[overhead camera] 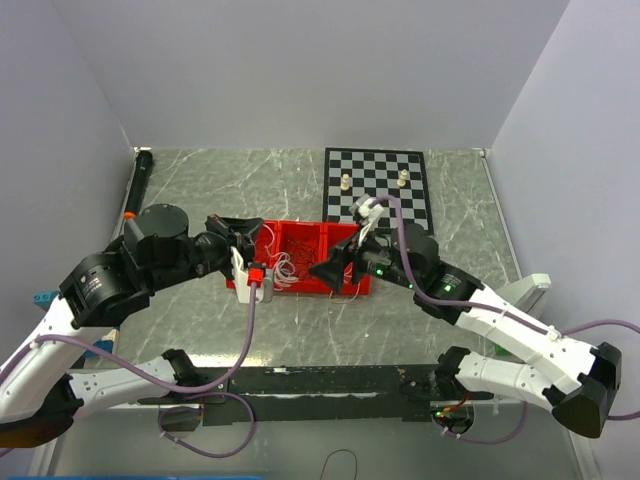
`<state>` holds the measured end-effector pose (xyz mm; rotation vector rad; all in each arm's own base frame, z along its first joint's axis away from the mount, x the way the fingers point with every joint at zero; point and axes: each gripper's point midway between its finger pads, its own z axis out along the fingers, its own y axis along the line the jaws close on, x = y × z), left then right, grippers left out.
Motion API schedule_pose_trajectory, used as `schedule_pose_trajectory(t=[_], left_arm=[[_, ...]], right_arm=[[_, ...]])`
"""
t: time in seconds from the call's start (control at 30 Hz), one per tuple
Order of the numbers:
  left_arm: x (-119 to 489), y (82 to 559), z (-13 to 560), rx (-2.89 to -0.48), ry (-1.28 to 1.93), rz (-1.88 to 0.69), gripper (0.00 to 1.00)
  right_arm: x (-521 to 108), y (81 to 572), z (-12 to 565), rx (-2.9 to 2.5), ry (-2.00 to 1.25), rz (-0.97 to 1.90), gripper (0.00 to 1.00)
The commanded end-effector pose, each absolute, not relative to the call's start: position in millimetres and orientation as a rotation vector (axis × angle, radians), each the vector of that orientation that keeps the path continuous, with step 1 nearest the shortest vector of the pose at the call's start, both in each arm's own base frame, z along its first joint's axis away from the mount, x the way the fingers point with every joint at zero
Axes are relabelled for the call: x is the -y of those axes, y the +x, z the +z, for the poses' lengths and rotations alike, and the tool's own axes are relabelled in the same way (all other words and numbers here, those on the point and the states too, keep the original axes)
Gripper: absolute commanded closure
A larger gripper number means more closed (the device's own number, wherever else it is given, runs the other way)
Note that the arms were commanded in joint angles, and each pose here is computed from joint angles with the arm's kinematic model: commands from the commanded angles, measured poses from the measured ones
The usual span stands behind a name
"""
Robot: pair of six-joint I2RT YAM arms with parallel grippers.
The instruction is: Untangle the cables
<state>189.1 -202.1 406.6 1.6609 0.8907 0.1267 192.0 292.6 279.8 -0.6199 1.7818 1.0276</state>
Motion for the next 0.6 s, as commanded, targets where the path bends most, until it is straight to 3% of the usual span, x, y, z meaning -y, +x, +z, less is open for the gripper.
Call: schedule_pose_trajectory(t=[0.0, 0.2, 0.57], left_arm=[[204, 187, 426, -0.755, 1.651, 0.191, 0.99], [196, 185, 418, -0.632, 1.69, 0.317, 0.99], [188, 182, 399, -0.507, 1.731, 0.439, 0.99]], right_arm=[[-290, 195, 263, -1.814, -0.645, 0.936, 0.21], [-239, 210, 181, -2.083, -0.449, 0.612, 0.2], [-207, 187, 90, -2.38, -0.298, 0.455, 0.29]])
